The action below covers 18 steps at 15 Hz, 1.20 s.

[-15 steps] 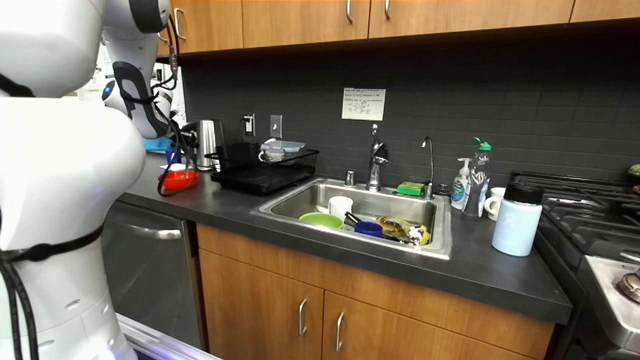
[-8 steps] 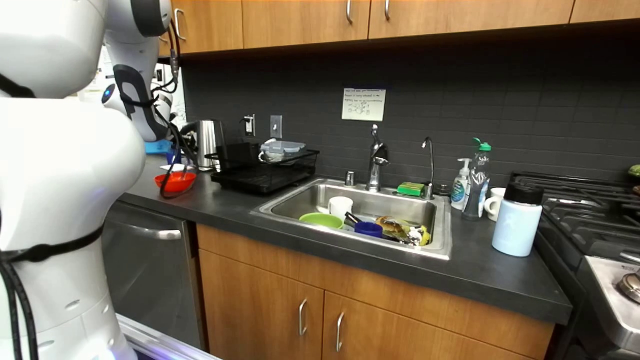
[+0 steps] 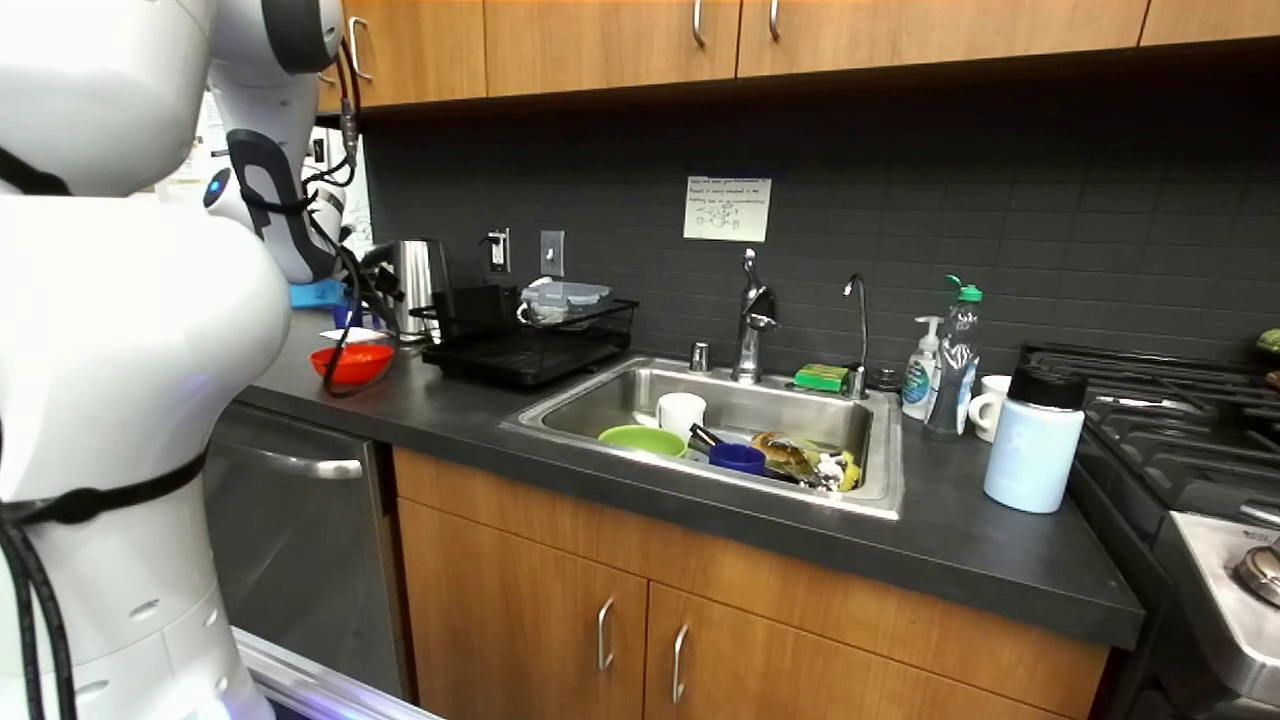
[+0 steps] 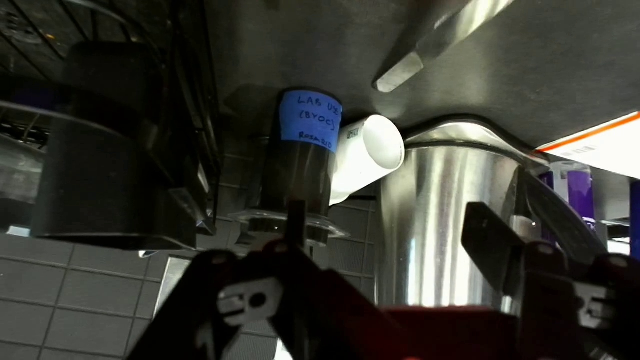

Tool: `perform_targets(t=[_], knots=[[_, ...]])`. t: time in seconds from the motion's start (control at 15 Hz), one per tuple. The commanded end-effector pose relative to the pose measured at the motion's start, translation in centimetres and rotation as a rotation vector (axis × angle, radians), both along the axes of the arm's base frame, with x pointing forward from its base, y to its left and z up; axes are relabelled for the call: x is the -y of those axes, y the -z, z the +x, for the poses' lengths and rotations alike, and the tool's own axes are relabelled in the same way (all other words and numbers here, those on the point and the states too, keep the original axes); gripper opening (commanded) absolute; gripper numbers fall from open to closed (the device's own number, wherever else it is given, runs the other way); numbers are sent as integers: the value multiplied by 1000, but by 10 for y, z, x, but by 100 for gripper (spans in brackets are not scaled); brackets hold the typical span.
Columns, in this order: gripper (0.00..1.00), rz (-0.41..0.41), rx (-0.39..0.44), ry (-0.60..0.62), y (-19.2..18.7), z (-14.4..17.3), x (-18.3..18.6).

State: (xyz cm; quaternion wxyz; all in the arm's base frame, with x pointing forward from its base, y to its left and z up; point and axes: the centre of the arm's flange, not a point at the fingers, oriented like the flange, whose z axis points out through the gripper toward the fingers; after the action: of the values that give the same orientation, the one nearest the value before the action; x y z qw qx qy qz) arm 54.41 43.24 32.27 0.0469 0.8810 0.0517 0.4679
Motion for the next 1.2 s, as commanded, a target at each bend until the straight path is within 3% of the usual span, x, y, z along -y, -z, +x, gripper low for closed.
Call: perform_targets(t=[0.0, 0.13, 0.4, 0.67, 0.93, 1.13], knots=[[100, -12, 14, -16, -4, 1, 6], [100, -4, 22, -26, -8, 0, 8], [100, -29, 131, -141, -48, -22, 9], [100, -42, 151, -258, -102, -60, 13], [100, -43, 155, -337, -131, -92, 27], [100, -30, 104, -414, -142, -108, 44]])
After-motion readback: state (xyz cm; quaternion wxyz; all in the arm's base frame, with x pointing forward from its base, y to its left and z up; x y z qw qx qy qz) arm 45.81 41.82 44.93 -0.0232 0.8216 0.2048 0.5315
